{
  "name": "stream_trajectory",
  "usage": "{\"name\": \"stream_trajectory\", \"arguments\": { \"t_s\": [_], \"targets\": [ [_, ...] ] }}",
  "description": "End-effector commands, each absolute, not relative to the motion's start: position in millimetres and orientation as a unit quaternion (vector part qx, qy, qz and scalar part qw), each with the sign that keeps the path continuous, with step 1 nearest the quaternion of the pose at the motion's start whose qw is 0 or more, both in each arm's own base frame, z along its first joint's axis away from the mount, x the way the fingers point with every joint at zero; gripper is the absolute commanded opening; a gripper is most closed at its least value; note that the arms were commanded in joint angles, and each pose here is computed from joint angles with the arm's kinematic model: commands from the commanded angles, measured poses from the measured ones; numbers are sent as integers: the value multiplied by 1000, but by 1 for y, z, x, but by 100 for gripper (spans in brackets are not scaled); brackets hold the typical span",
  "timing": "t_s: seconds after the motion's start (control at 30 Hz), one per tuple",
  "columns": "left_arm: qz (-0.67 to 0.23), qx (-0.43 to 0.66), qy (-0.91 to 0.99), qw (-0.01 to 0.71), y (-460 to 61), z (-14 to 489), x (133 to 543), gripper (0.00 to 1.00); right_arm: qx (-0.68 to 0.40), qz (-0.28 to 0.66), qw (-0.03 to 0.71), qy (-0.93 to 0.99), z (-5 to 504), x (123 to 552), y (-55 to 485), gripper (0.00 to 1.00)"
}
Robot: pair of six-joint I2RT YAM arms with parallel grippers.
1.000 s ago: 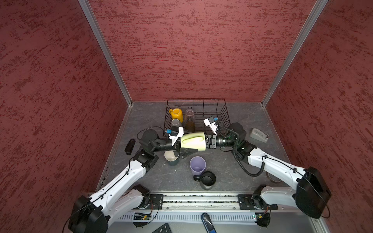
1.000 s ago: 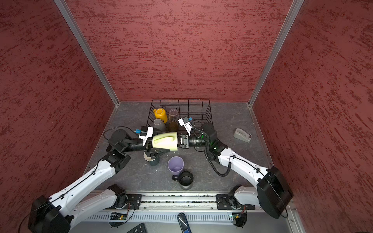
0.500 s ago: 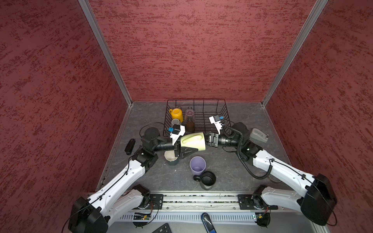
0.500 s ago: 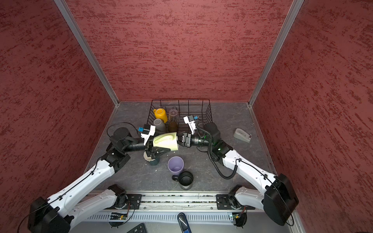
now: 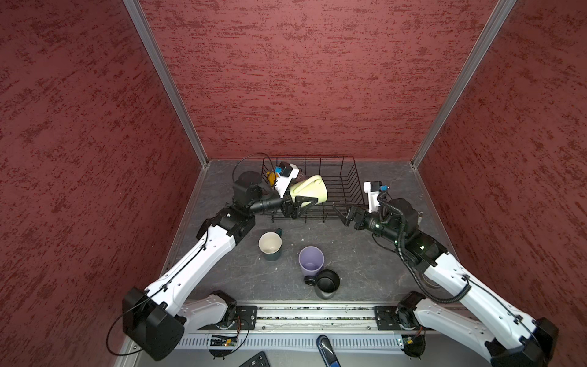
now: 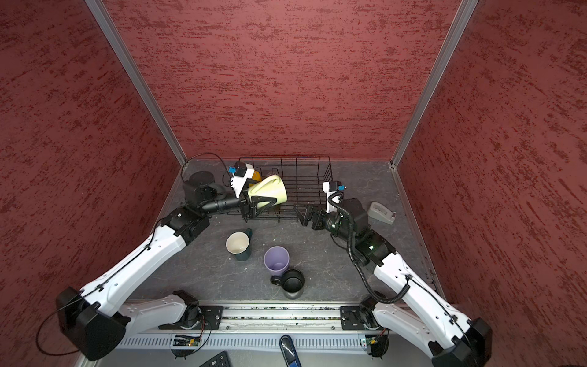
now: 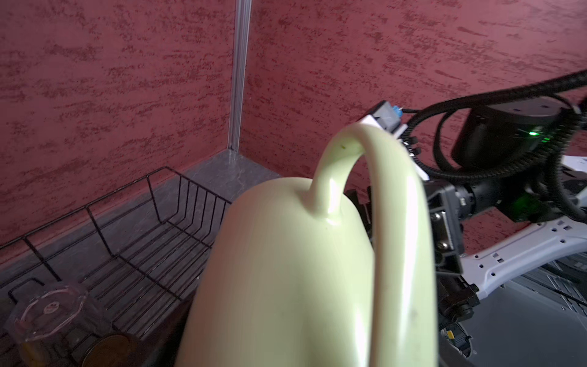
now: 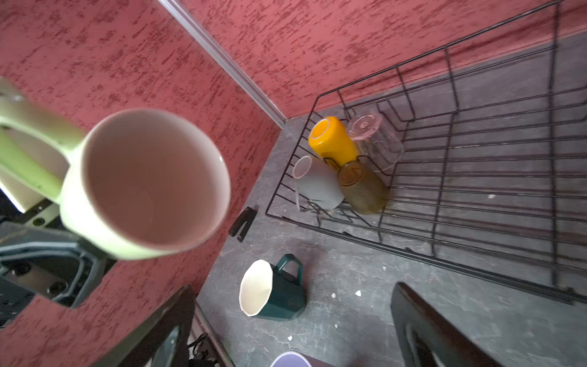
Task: Load cups into a dish rack
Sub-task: Pass the cup, then rotate the dish rack at the top-center of the table.
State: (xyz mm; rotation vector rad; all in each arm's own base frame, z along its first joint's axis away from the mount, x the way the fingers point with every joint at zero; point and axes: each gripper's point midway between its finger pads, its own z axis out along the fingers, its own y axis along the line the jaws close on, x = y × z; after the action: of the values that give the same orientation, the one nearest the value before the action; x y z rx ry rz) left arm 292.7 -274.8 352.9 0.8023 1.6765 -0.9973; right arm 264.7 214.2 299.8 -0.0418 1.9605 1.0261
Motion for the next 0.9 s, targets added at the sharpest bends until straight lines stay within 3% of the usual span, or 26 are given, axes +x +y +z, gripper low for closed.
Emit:
{"name": "stream_trajectory", "arguments": {
  "t_s": [0.0, 0.43, 0.57, 0.87],
  "targets": [
    [-385, 293, 734, 476, -273, 354, 319, 0, 15, 348, 478, 806, 295, 272, 186, 99],
    [-282, 203, 875, 336, -297, 295, 418, 0, 7, 310, 488, 816, 283, 270, 174, 99],
    [-259, 187, 898, 302, -306, 274, 440, 0, 29, 257, 486, 835, 274, 280, 159, 98],
    [-211, 182, 921, 274, -322, 243, 466, 0, 45, 220, 441, 869, 246, 317, 133, 79]
  ]
}}
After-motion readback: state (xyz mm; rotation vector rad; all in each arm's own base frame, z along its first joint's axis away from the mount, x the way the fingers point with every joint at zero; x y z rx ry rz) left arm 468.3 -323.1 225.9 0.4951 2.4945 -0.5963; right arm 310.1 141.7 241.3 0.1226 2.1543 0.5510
